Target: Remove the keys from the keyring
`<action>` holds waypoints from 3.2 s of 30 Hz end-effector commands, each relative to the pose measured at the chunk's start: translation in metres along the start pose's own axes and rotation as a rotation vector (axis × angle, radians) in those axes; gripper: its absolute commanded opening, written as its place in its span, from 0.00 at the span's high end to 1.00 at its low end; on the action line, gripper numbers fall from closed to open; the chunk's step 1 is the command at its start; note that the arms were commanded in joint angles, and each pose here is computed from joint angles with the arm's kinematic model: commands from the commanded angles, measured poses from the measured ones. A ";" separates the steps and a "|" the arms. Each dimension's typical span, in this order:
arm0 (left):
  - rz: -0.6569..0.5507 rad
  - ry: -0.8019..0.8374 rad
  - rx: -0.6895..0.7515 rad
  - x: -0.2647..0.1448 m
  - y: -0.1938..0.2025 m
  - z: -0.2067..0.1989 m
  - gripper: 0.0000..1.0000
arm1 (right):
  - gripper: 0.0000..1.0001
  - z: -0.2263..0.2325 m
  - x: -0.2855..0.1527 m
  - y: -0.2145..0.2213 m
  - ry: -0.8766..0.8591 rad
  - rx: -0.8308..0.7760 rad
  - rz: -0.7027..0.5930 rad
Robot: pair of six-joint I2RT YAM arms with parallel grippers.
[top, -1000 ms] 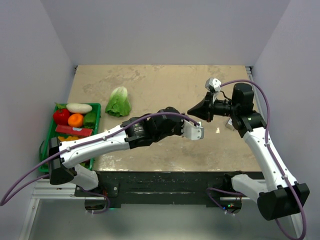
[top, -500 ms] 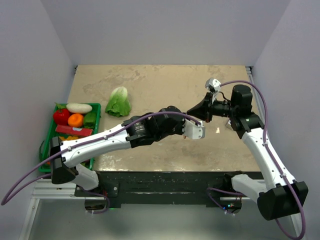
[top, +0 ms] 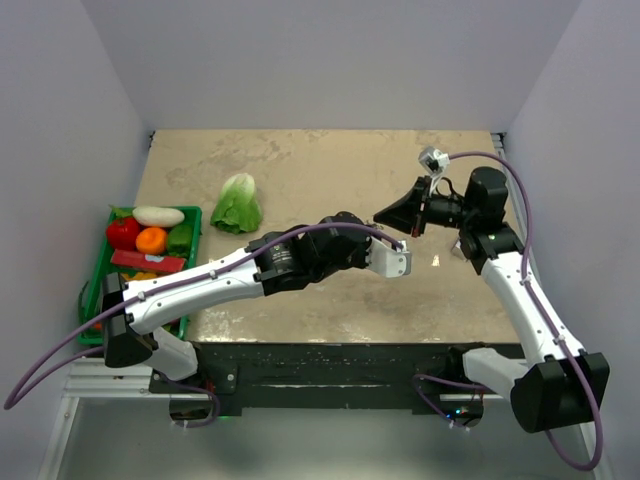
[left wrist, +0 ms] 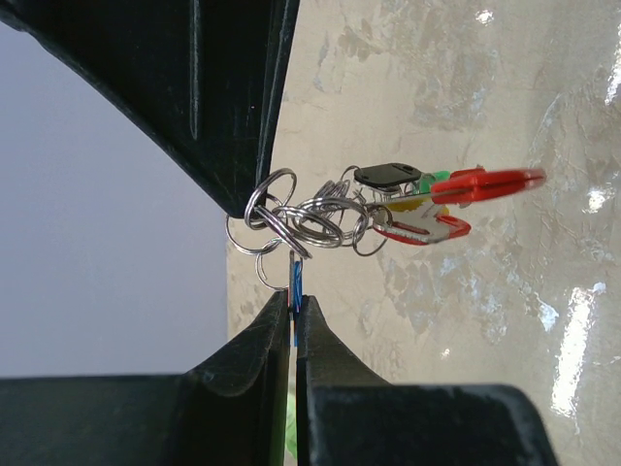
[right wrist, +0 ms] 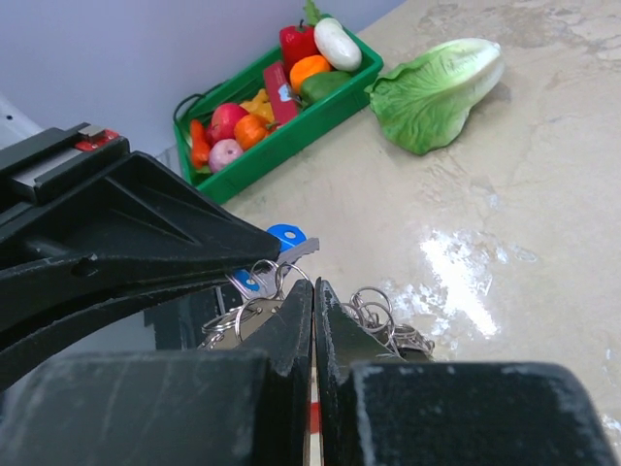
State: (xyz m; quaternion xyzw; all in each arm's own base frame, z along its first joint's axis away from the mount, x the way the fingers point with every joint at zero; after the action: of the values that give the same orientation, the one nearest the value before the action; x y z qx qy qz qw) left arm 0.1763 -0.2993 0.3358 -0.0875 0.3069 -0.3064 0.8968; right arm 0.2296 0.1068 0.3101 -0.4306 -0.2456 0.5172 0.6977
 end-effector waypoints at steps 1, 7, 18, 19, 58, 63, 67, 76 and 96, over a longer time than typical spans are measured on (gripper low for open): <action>-0.034 0.022 0.001 -0.009 -0.007 0.002 1.00 | 1.00 -0.002 -0.004 -0.023 0.027 -0.054 -0.120; -0.028 0.012 -0.002 -0.009 -0.007 0.003 1.00 | 1.00 -0.001 -0.005 -0.023 0.010 -0.053 -0.126; -0.090 0.021 -0.062 -0.018 -0.015 0.014 0.82 | 1.00 0.004 -0.006 -0.018 -0.067 -0.045 -0.121; -0.097 0.033 -0.064 -0.020 -0.016 0.014 0.82 | 1.00 0.005 -0.005 -0.019 -0.090 -0.029 -0.140; -0.621 0.319 -0.472 -0.051 0.006 0.095 0.50 | 1.00 0.048 -0.017 -0.049 -0.331 -0.321 -0.167; -0.686 0.394 -0.488 -0.046 -0.001 0.094 0.62 | 1.00 0.045 -0.016 -0.049 -0.317 -0.314 -0.170; -0.703 0.449 -0.501 -0.040 -0.004 0.090 0.69 | 1.00 0.046 -0.016 -0.050 -0.319 -0.316 -0.170; -0.673 0.406 -0.525 -0.033 0.001 0.089 0.74 | 1.00 0.051 -0.017 -0.050 -0.332 -0.327 -0.172; -0.691 0.450 -0.573 -0.024 0.012 0.090 0.73 | 1.00 0.055 -0.020 -0.053 -0.337 -0.341 -0.174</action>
State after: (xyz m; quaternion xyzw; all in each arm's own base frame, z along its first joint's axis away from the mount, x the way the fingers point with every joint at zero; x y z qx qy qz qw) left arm 0.2248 -0.2789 0.4107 -0.3535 0.5110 -0.4846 0.6157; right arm 0.2130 0.1043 0.3584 -0.4027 -0.4383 0.5017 0.6278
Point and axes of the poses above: each gripper's point midway between its finger pads, its own x axis out along the fingers, its own z axis along the line the jaws close on, y = z × x, the point moved 10 cm from there along -x, back along the fingers, and after that the axes turned 7 degrees about x, right-handed, at the moved point
